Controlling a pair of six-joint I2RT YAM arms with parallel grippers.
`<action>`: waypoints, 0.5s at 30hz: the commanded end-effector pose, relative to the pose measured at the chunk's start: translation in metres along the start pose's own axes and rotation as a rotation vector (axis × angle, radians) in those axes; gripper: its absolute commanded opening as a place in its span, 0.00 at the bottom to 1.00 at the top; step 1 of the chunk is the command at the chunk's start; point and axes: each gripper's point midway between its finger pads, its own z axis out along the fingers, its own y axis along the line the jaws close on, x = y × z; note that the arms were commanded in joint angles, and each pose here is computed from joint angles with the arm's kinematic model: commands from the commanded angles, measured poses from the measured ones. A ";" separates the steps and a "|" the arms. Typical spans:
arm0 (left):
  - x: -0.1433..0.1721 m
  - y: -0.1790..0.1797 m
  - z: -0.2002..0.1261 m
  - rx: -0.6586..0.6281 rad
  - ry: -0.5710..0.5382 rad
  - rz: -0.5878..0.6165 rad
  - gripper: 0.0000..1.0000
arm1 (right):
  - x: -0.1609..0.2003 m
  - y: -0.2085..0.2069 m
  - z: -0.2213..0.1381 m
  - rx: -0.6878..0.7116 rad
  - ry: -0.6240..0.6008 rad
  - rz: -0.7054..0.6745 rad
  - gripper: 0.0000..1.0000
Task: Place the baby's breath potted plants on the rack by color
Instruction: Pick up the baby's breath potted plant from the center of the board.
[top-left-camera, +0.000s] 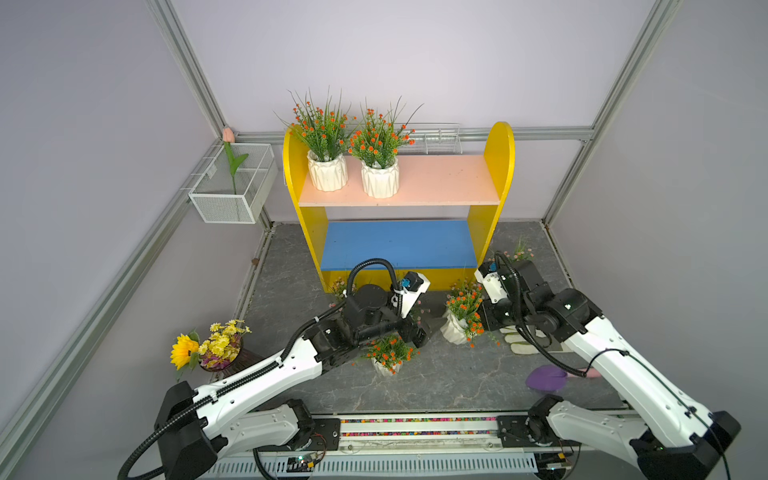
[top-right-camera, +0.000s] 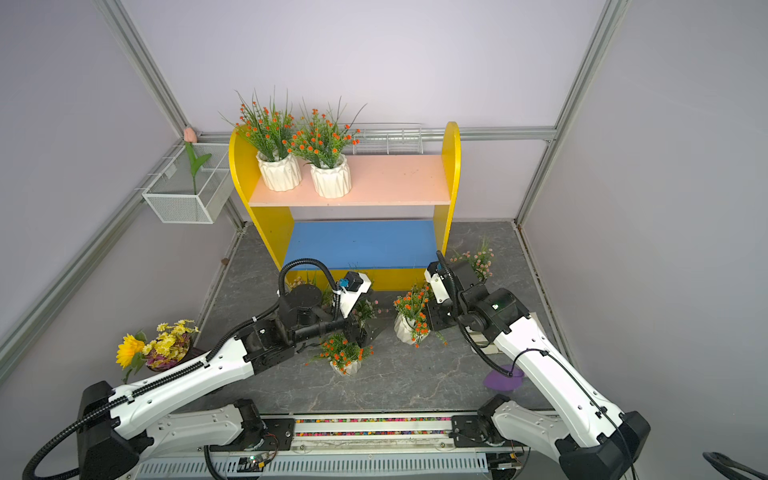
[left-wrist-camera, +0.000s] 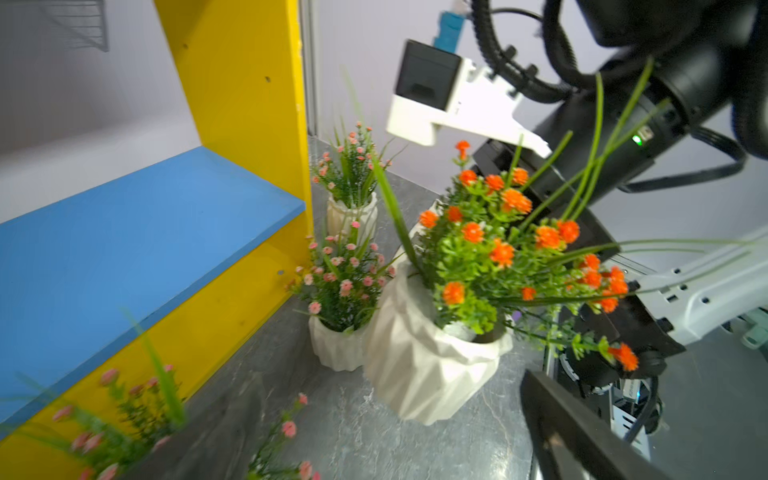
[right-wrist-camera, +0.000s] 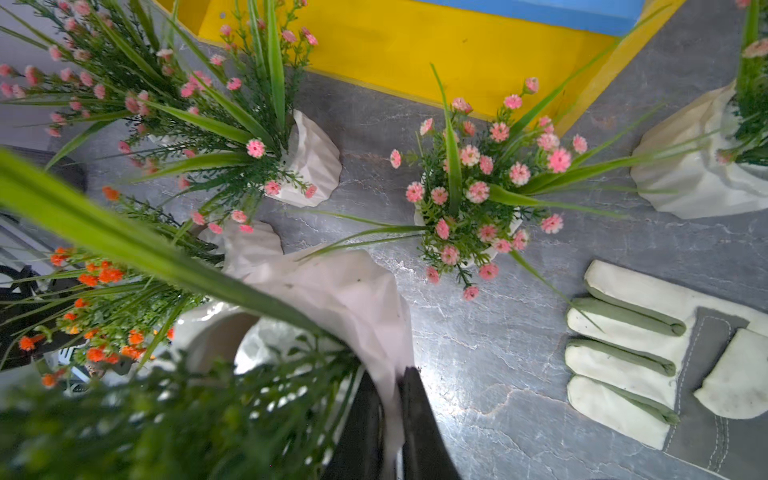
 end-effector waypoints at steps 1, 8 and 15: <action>0.007 -0.011 0.012 0.012 0.005 0.088 0.99 | -0.011 0.014 -0.006 -0.077 -0.021 -0.026 0.08; 0.021 -0.028 0.038 0.048 0.057 0.135 0.99 | -0.013 0.021 -0.005 -0.124 -0.009 -0.027 0.08; 0.018 -0.029 0.055 0.055 0.049 0.137 0.99 | -0.011 0.028 -0.010 -0.165 -0.006 -0.031 0.08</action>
